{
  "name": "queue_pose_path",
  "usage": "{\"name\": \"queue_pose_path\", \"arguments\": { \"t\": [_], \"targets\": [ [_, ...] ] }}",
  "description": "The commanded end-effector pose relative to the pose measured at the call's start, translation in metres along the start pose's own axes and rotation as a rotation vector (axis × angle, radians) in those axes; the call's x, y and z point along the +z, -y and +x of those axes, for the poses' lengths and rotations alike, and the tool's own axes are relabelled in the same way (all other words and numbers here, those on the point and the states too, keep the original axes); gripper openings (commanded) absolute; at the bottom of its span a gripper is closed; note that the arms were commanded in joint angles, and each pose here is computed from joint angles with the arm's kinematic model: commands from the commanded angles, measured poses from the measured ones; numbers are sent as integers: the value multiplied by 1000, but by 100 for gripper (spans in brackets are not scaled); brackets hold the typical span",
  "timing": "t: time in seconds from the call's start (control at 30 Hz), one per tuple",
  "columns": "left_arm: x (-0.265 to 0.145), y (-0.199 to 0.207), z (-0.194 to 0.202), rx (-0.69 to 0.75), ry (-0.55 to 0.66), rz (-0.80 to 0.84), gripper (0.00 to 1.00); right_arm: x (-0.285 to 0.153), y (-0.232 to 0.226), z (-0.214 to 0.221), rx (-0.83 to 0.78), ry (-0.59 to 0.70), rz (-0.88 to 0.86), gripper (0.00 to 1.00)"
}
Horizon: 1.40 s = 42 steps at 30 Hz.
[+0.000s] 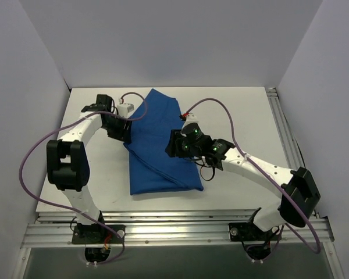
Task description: Prepare the surgical pack
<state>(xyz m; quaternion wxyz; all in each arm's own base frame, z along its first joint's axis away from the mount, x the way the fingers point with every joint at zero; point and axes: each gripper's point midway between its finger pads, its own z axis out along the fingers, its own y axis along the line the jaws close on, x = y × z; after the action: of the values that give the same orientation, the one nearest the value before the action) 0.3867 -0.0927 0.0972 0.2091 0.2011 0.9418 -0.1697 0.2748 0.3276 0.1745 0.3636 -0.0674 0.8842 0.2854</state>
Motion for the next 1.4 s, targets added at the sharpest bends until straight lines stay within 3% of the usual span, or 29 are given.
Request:
{"name": "queue_pose_path", "arguments": {
  "t": [0.0,0.33,0.47,0.57,0.63,0.7,0.73,0.77,0.97,1.23,1.37],
  "targets": [
    [9,15,4,-22,-34,110,53,-17,30,3,13,7,94,44],
    [-5,33,20,-35,-100,200,46,-35,54,-3,34,49,179,44],
    [-2,33,25,-43,-121,221,57,-36,58,1,36,43,191,44],
    [-3,36,23,-41,-115,232,56,-35,63,5,34,38,202,44],
    [-5,39,24,-40,-119,247,51,-35,66,8,30,27,218,44],
    [-6,40,25,-22,-129,257,36,-35,69,12,28,16,228,44],
    [-8,40,27,-24,-137,259,26,-35,70,14,28,11,233,44],
    [-9,36,26,-21,-139,234,3,-35,70,16,30,5,234,43],
    [-8,23,2,-13,-69,167,2,-30,55,37,-6,-37,174,31],
    [-15,10,-22,7,-9,143,2,-30,24,37,-3,15,63,13],
    [1,-12,-7,-25,-42,93,2,-24,13,53,-43,-31,17,2]
  ]
}}
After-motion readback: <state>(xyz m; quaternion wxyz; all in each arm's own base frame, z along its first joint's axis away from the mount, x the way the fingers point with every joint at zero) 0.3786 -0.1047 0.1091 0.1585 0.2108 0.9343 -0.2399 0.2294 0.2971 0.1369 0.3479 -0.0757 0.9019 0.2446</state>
